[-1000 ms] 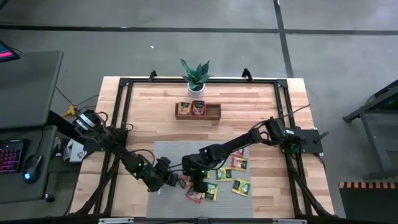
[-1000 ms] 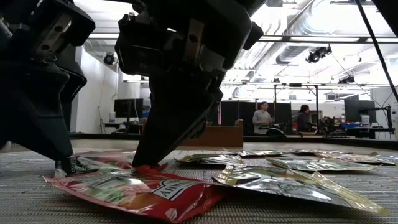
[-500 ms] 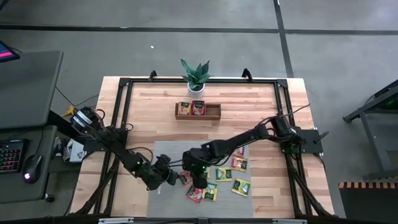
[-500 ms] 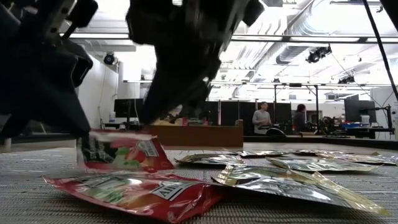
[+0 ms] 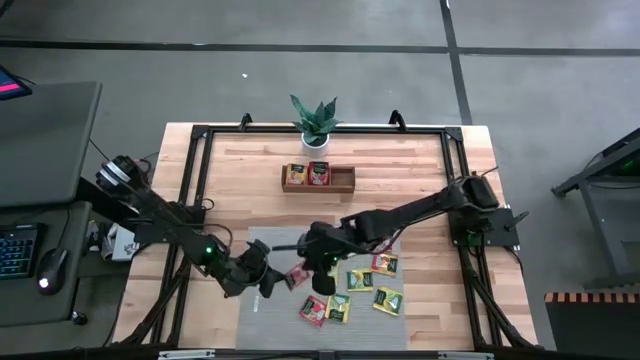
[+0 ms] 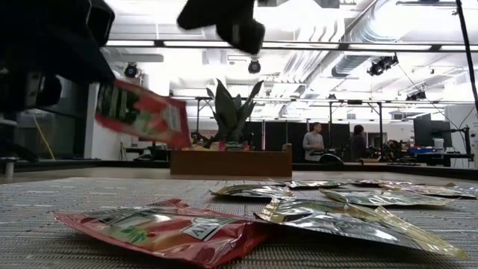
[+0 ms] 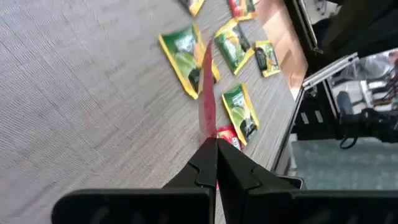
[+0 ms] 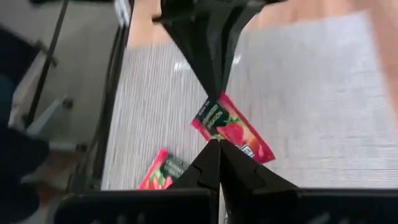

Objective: Pick & Place Tea
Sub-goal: Put the red tea bag into the middle section of the wooden organizer

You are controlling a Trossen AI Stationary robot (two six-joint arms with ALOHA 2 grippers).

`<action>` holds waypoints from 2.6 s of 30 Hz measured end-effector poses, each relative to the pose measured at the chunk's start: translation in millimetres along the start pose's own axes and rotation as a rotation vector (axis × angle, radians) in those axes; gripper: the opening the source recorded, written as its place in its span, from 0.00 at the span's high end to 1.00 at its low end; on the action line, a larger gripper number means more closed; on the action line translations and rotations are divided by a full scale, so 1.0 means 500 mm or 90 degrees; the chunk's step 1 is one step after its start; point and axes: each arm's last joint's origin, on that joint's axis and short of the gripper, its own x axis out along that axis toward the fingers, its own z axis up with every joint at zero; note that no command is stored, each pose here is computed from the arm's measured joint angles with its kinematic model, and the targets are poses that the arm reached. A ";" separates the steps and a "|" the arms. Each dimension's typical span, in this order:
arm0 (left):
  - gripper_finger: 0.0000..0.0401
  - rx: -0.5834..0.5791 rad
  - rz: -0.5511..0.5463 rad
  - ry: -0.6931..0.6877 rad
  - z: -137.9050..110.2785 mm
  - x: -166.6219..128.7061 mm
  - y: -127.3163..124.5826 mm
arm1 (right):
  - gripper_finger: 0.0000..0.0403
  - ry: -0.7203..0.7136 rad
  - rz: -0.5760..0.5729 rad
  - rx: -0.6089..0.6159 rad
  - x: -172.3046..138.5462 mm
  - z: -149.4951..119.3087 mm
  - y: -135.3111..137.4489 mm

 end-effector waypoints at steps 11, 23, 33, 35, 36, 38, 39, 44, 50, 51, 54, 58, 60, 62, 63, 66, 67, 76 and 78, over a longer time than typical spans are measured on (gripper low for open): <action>1.00 0.128 -0.002 0.066 0.134 -0.055 0.004 | 1.00 -0.022 -0.162 0.134 -0.109 0.001 -0.005; 1.00 0.238 0.014 0.176 0.306 -0.062 0.044 | 1.00 0.029 -0.242 0.220 -0.116 -0.057 0.008; 1.00 0.386 0.126 0.226 0.486 -0.091 -0.014 | 1.00 -0.125 -0.167 0.360 -0.123 -0.195 -0.024; 1.00 0.405 0.150 0.259 0.516 -0.081 -0.025 | 1.00 -0.153 -0.167 0.377 -0.142 -0.221 -0.032; 1.00 0.416 0.159 0.273 0.532 -0.075 -0.031 | 1.00 -0.165 -0.169 0.380 -0.151 -0.233 -0.037; 1.00 0.441 0.178 0.304 0.561 -0.059 -0.044 | 1.00 -0.180 -0.169 0.383 -0.170 -0.255 -0.048; 1.00 0.451 0.193 0.326 0.573 -0.049 -0.047 | 1.00 -0.188 -0.164 0.385 -0.180 -0.263 -0.052; 1.00 0.511 0.267 0.410 0.632 0.007 -0.067 | 1.00 -0.224 -0.154 0.389 -0.230 -0.302 -0.078; 1.00 0.561 0.336 0.459 0.681 0.074 -0.088 | 1.00 -0.244 -0.150 0.391 -0.269 -0.353 -0.104; 1.00 0.567 0.342 0.458 0.688 0.086 -0.090 | 1.00 -0.246 -0.148 0.391 -0.272 -0.361 -0.108; 1.00 0.579 0.359 0.448 0.703 0.122 -0.089 | 1.00 -0.246 -0.146 0.391 -0.281 -0.379 -0.117; 1.00 0.591 0.390 0.441 0.710 0.137 -0.085 | 1.00 -0.242 -0.144 0.391 -0.284 -0.395 -0.125; 1.00 0.606 0.429 0.435 0.712 0.142 -0.080 | 1.00 -0.237 -0.142 0.386 -0.285 -0.400 -0.127; 1.00 0.617 0.460 0.442 0.713 0.156 -0.069 | 1.00 -0.229 -0.137 0.377 -0.285 -0.400 -0.126; 1.00 0.622 0.465 0.450 0.712 0.164 -0.063 | 1.00 -0.226 -0.135 0.374 -0.285 -0.401 -0.126; 1.00 0.636 0.501 0.461 0.712 0.180 -0.050 | 1.00 -0.220 -0.134 0.363 -0.284 -0.401 -0.126; 1.00 0.641 0.513 0.461 0.712 0.183 -0.047 | 1.00 -0.218 -0.133 0.361 -0.284 -0.401 -0.125; 1.00 0.672 0.542 0.474 0.712 0.188 -0.039 | 1.00 -0.209 -0.125 0.355 -0.284 -0.402 -0.125; 1.00 0.677 0.545 0.482 0.710 0.191 -0.035 | 1.00 -0.209 -0.125 0.352 -0.284 -0.402 -0.125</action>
